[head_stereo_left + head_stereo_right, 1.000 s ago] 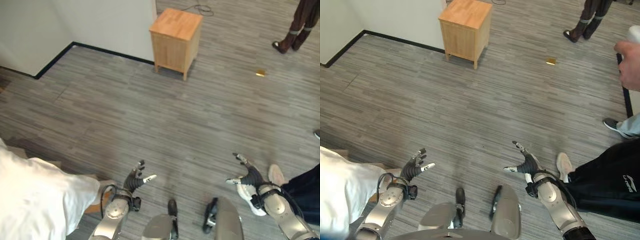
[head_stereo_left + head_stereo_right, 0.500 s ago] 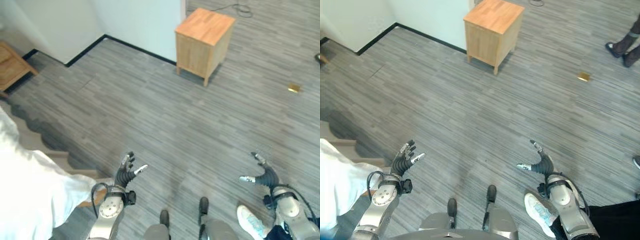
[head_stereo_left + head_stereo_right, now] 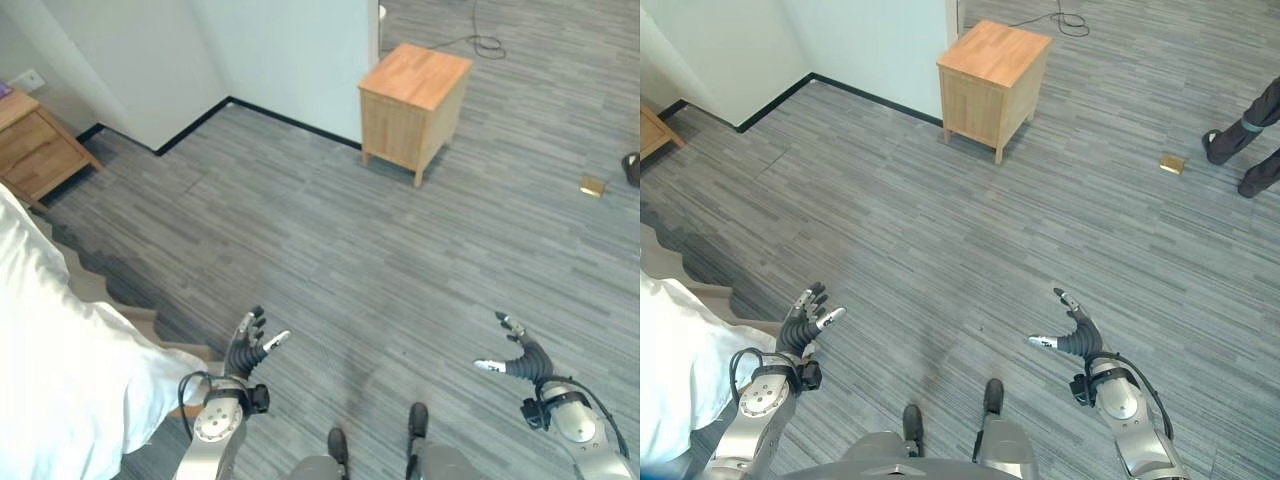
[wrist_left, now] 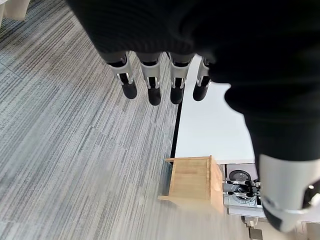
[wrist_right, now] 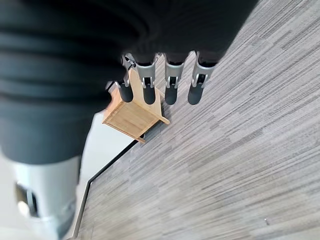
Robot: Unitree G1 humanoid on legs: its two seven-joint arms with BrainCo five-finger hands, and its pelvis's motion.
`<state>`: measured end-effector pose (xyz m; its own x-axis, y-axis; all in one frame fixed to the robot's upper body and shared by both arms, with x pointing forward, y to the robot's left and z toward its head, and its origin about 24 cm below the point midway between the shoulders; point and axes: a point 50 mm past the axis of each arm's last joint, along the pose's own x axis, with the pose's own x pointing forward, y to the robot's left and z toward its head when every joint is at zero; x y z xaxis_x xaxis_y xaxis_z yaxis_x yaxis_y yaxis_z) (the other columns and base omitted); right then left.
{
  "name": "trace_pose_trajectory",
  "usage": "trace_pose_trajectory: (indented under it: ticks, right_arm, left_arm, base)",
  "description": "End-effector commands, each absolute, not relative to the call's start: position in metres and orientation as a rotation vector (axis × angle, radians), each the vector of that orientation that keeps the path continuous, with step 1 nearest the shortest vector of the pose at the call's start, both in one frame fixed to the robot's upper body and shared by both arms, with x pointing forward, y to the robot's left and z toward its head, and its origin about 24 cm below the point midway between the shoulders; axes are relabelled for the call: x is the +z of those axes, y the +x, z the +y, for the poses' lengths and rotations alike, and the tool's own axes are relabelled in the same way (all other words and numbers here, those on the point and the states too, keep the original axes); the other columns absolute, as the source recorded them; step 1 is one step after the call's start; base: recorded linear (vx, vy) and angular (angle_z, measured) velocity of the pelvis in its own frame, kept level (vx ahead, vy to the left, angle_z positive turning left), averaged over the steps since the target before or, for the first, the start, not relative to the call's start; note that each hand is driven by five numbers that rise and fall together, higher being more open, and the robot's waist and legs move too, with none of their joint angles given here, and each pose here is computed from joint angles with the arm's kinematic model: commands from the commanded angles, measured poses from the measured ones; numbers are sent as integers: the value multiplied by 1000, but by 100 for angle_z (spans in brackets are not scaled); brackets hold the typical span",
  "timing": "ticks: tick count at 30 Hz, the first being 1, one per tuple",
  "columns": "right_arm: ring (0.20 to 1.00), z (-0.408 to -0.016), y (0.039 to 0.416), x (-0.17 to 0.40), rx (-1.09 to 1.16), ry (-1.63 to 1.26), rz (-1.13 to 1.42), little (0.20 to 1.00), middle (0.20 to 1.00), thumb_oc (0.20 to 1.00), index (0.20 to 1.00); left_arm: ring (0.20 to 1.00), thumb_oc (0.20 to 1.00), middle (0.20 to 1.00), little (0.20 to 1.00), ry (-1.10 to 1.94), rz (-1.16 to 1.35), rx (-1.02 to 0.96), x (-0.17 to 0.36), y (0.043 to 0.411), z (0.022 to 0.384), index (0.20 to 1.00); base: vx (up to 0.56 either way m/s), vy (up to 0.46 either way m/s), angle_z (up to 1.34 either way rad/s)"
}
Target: Making the bed.
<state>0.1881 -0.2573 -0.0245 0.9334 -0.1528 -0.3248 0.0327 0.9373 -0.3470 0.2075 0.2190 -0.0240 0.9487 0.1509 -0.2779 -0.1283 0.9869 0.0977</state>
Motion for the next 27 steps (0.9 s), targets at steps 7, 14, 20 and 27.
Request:
trace_pose_trajectory:
  ticks: [7, 14, 20, 27]
  right_arm:
    - [1000, -260, 225, 6, -52, -366, 222, 1000, 1000, 1000, 1000]
    - [1000, -244, 252, 45, 29, -484, 38, 1000, 1000, 1000, 1000]
    - [1000, -236, 243, 62, 90, -434, -53, 1000, 1000, 1000, 1000]
    - [1000, -258, 214, 40, 37, -494, 68, 1000, 1000, 1000, 1000]
  left_arm:
    - [1000, 1000, 1000, 1000, 233, 127, 43, 9, 246, 208, 1000]
    - [1000, 1000, 1000, 1000, 279, 5, 56, 38, 257, 211, 1000]
    - [1000, 1000, 1000, 1000, 233, -32, 53, 44, 250, 211, 1000]
    - [1000, 1000, 1000, 1000, 150, 80, 51, 18, 236, 208, 1000]
  base:
    - [9, 96, 21]
    - [55, 201, -9]
    - [396, -36, 8]
    - [504, -312, 99]
